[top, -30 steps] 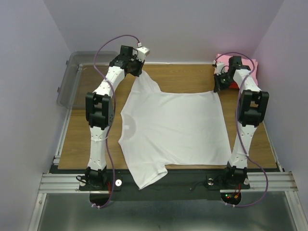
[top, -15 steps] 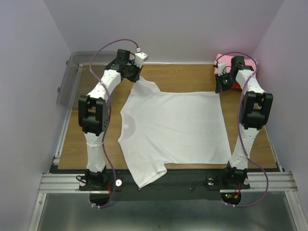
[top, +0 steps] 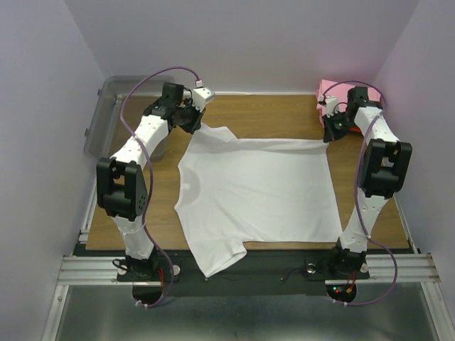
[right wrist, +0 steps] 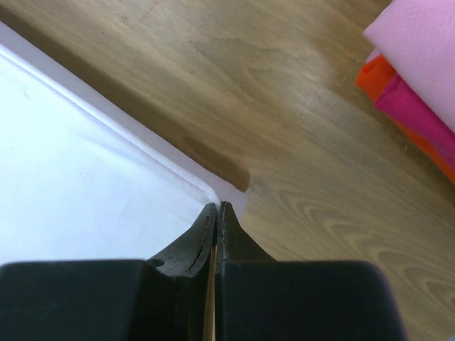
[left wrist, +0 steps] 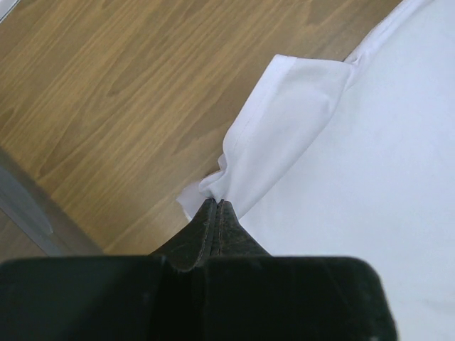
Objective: Fold and stack the t-shirts
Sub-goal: Fold the tshirt
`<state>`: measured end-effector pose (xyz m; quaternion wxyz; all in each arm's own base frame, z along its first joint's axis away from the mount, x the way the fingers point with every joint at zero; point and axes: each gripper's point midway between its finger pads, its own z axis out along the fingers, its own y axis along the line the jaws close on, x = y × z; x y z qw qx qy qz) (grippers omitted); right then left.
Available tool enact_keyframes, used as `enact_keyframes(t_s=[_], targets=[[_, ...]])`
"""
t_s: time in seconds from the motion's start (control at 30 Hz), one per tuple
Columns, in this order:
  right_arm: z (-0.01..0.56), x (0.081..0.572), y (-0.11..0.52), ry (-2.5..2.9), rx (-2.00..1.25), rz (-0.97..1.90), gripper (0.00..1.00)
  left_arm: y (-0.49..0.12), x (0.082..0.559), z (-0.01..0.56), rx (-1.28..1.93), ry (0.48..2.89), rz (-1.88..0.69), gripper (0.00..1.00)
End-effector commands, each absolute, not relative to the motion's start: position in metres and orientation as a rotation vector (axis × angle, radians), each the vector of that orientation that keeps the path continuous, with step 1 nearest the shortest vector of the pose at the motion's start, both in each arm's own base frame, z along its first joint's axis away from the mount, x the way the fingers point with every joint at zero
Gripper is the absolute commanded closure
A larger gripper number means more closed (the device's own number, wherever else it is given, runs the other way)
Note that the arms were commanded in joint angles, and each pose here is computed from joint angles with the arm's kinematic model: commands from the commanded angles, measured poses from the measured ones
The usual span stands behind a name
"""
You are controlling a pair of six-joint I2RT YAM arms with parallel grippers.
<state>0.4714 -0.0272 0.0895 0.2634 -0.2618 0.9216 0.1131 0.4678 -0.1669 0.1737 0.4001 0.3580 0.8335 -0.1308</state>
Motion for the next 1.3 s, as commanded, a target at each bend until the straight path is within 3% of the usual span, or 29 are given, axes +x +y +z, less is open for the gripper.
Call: enact_keyframes(t_s=[0.0,0.33,0.67,1.0,1.27], targets=[[0.119,0.465,-0.033,2.415,-0.765,0.251,0.99,-0.164,0.446,0.194,0.934,2.056,-0.345,1.00],[0.106,0.433,-0.028,2.426,-0.863,0.273,1.00,-0.164,0.384,0.177,0.931,2.133,-0.450,1.00],[0.066,0.401,-0.028,2.506,-0.949,0.317,0.99,-0.169,0.320,0.101,0.995,2.276,-0.461,1.00],[0.040,0.383,-0.030,2.576,-0.977,0.340,0.99,-0.161,0.305,0.059,1.023,2.360,-0.397,1.00],[0.069,0.404,-0.037,2.523,-0.949,0.255,0.99,-0.169,0.316,0.098,1.050,2.272,-0.407,1.00]])
